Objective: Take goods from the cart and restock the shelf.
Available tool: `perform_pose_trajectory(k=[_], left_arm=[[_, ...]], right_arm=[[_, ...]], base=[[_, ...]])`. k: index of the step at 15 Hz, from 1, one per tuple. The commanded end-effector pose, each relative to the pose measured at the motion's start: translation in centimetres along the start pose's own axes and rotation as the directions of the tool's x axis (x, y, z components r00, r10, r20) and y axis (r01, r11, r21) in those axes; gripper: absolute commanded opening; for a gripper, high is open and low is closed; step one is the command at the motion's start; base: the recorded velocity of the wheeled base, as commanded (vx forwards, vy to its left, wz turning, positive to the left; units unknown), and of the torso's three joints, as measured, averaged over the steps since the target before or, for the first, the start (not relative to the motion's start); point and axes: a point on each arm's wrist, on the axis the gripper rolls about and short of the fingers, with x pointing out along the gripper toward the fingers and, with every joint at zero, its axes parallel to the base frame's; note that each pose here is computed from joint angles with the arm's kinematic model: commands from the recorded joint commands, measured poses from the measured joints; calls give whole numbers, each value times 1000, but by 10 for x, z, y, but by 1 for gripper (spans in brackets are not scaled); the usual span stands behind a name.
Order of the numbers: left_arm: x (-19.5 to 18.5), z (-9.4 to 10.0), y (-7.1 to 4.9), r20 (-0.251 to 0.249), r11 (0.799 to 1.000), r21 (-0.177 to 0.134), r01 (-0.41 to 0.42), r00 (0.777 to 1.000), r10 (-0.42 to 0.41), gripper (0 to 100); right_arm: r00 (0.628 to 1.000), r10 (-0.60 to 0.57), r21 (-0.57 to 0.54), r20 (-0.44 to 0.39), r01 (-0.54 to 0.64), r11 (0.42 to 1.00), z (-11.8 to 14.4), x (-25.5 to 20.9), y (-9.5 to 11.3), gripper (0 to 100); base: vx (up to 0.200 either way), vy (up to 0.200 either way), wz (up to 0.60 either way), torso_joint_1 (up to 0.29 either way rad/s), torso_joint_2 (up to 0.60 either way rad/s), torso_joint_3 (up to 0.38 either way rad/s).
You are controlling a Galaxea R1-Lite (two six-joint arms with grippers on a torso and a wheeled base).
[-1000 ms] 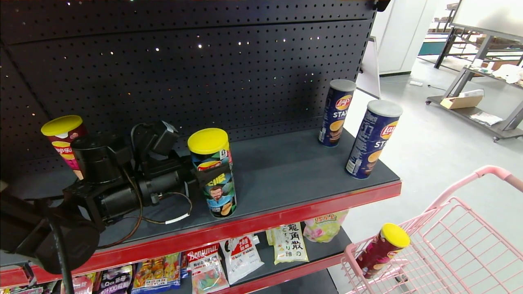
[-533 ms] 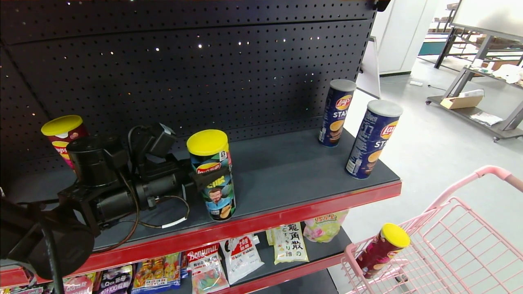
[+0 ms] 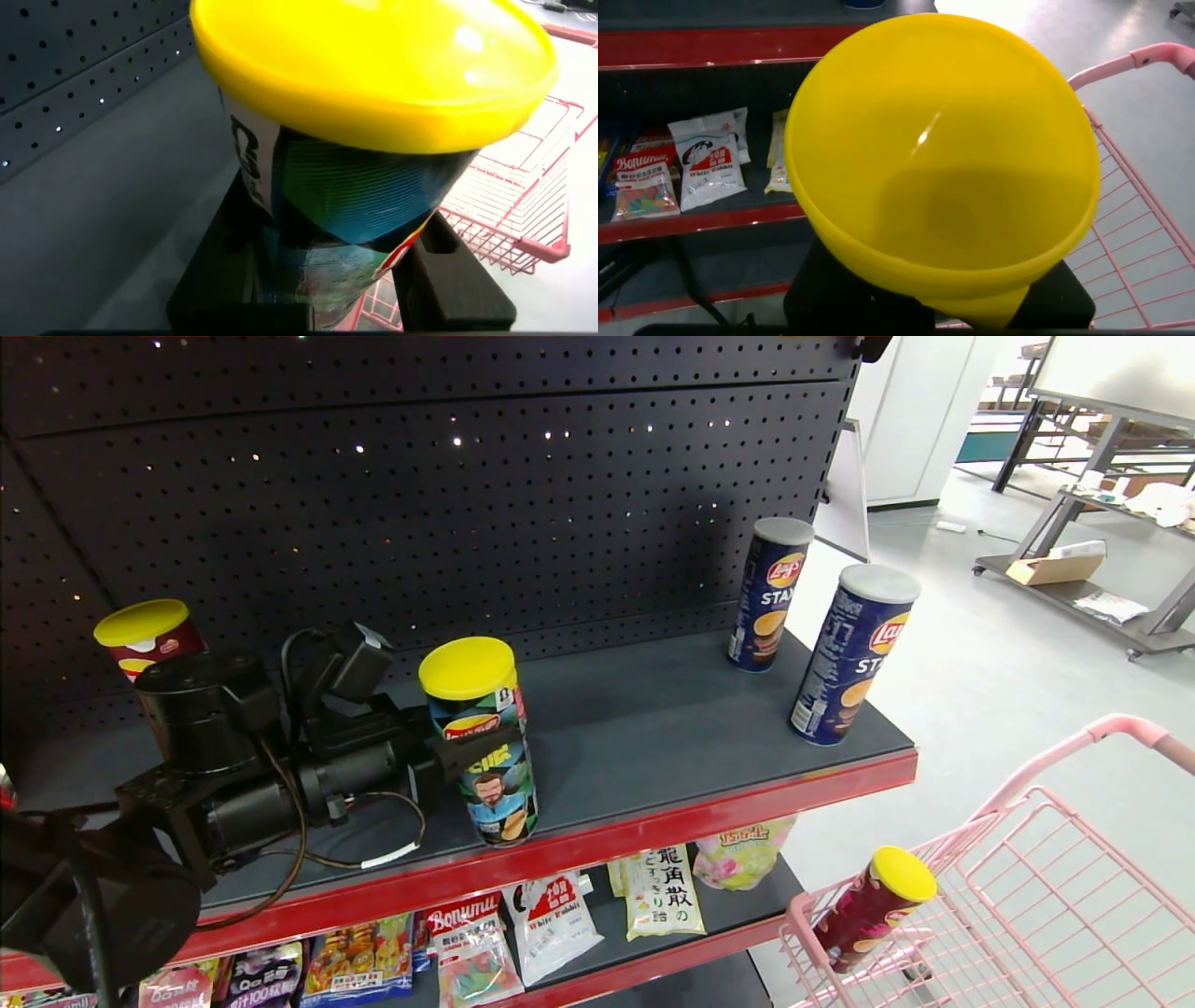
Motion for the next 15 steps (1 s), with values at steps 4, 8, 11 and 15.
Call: perform_pose_trajectory(k=[4, 8, 11, 15], left_arm=[[-1, -1, -1, -5, 1000, -2, -1, 1000, 1, 100], [-3, 3, -2, 9, 1000, 6, 7, 1000, -7, 100], [-12, 18, -7, 53, 999, 31, 7, 999, -9, 100], [-23, 36, -11, 112, 998, 66, -2, 994, -5, 100]], right_arm=[[1000, 0, 0, -2, 0, 1000, -1, 0, 0, 0], [1000, 3, 0, -13, -3, 1000, -3, 1, 0, 0], [1000, 1, 0, -13, -1, 1000, -3, 1, 0, 0], [1000, 0, -2, -13, 0, 1000, -3, 1, 0, 0]], base=[[0, 0, 0, 0, 0, 0], [0, 0, 0, 0, 0, 0], [0, 0, 0, 0, 0, 0], [0, 0, 0, 0, 0, 0]])
